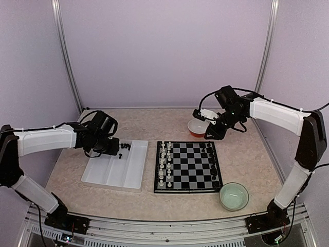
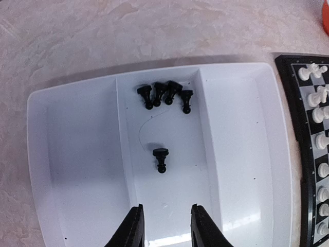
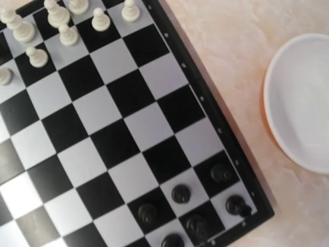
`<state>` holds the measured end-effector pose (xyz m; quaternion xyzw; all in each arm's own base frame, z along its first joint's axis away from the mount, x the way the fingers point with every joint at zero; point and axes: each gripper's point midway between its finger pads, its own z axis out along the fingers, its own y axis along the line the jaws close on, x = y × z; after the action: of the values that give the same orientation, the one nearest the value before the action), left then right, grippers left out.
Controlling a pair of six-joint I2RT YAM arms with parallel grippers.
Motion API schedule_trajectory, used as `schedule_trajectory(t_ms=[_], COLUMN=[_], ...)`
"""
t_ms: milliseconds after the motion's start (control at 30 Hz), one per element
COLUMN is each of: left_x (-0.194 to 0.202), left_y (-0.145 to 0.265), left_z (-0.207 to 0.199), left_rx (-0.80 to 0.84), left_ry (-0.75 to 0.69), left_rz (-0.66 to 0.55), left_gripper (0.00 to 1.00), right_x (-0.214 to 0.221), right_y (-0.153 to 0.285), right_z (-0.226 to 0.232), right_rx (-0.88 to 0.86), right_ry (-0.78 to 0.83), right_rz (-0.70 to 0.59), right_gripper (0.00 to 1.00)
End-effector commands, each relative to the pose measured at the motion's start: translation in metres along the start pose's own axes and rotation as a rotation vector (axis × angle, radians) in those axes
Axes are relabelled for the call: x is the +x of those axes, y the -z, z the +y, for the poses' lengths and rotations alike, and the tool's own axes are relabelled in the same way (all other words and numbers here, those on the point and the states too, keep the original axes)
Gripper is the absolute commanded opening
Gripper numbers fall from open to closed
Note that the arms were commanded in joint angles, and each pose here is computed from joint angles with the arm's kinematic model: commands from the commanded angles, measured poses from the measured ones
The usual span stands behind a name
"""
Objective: Set up the chess pieces on the board
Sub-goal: Pick up the pawn.
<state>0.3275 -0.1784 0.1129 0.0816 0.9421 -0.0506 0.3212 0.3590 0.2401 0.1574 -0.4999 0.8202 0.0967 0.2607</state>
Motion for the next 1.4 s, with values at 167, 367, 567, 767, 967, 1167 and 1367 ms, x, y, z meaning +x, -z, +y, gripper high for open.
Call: schedule_trajectory(t_ms=[167,367,567,767,967,1167,1367], left_x=[0.009,0.010,0.014,0.016,0.025,0.035,0.034], left_y=[-0.043,-0.061,-0.079,-0.093,-0.107,-0.112,-0.094], left_z=[0.001,0.003,0.005,0.007,0.011,0.009,0.011], left_rx=[-0.014,-0.025,-0.031,-0.056,-0.086,-0.081,-0.075], left_ry=[0.011,-0.007,-0.015,-0.012,-0.025,-0.034,-0.032], left_rz=[0.145,0.203,0.267,0.294,0.340,0.390,0.410], left_gripper=[0.30,0.34,0.32,0.28,0.24,0.15,0.08], right_x=[0.010,0.013,0.012,0.014,0.015,0.016,0.010], right_y=[0.016,0.016,0.017,0.016,0.014,0.012,0.012], right_z=[0.008,0.011,0.013,0.014,0.016,0.016,0.016], right_rx=[0.009,0.003,-0.007,-0.012,-0.019,-0.024,-0.038], right_ry=[0.018,0.020,0.022,0.023,0.023,0.023,0.031], right_rz=[-0.052,-0.054,-0.061,-0.058,-0.057,-0.053,-0.063], right_gripper=[0.29,0.29,0.29,0.29,0.29,0.29,0.29])
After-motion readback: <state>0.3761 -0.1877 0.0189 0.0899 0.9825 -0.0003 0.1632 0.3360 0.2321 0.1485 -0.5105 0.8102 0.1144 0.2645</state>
